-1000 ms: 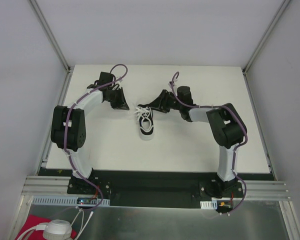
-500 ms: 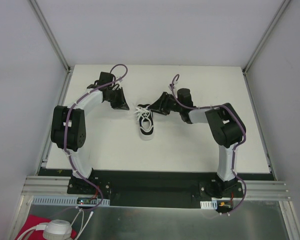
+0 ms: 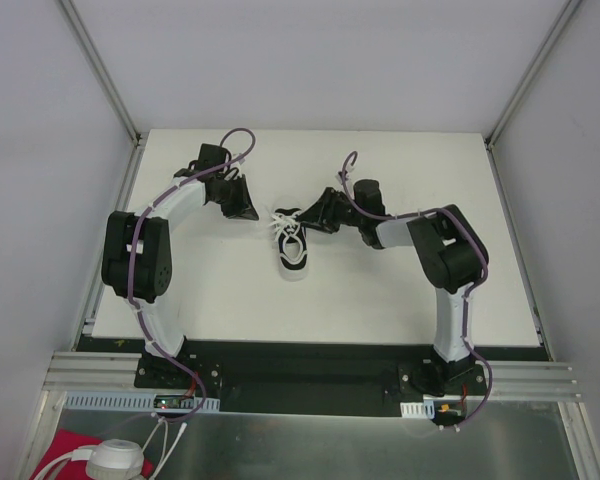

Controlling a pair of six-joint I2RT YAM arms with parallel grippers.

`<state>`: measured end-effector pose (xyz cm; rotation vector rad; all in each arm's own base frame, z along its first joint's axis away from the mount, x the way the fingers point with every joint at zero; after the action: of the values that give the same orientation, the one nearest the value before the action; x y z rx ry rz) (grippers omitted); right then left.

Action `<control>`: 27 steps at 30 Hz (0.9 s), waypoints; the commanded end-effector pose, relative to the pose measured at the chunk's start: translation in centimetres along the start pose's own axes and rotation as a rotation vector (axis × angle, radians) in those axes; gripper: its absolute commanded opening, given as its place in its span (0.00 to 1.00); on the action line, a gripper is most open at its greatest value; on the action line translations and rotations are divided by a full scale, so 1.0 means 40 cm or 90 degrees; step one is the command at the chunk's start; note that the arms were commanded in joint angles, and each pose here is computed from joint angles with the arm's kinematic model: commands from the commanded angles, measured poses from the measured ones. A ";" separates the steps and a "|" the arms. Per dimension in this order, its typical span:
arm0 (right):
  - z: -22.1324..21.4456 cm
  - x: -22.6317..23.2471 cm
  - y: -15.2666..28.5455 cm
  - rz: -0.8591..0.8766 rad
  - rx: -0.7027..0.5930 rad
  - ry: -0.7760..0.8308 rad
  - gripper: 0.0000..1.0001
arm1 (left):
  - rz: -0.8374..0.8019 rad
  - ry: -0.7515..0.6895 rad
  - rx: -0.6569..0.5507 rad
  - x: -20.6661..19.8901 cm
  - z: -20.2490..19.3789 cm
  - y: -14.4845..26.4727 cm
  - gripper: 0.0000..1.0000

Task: Tie the shoes
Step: Tie the shoelace on the shoe.

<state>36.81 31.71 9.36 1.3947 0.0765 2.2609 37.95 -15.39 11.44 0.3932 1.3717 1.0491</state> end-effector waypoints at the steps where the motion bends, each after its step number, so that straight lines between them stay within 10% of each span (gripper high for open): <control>1: 0.011 0.019 -0.021 0.039 0.001 0.008 0.40 | -0.014 -0.021 -0.013 -0.032 0.013 0.017 0.00; 27: 0.001 0.039 -0.024 0.070 -0.010 -0.002 0.35 | -0.010 -0.018 -0.006 -0.024 0.002 0.015 0.00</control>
<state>36.64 32.76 9.23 1.4533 0.0300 2.2782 37.95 -15.39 11.44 0.3933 1.3713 1.0490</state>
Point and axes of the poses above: each gripper's point midway between its finger pads, its own y axis back along the fingers, its own x axis along the line the jaws close on, z = x × y, the point moved 3 cm from there along y, back along the fingers, and after that the axes turned 10 degrees about y, right-handed, at the moved point
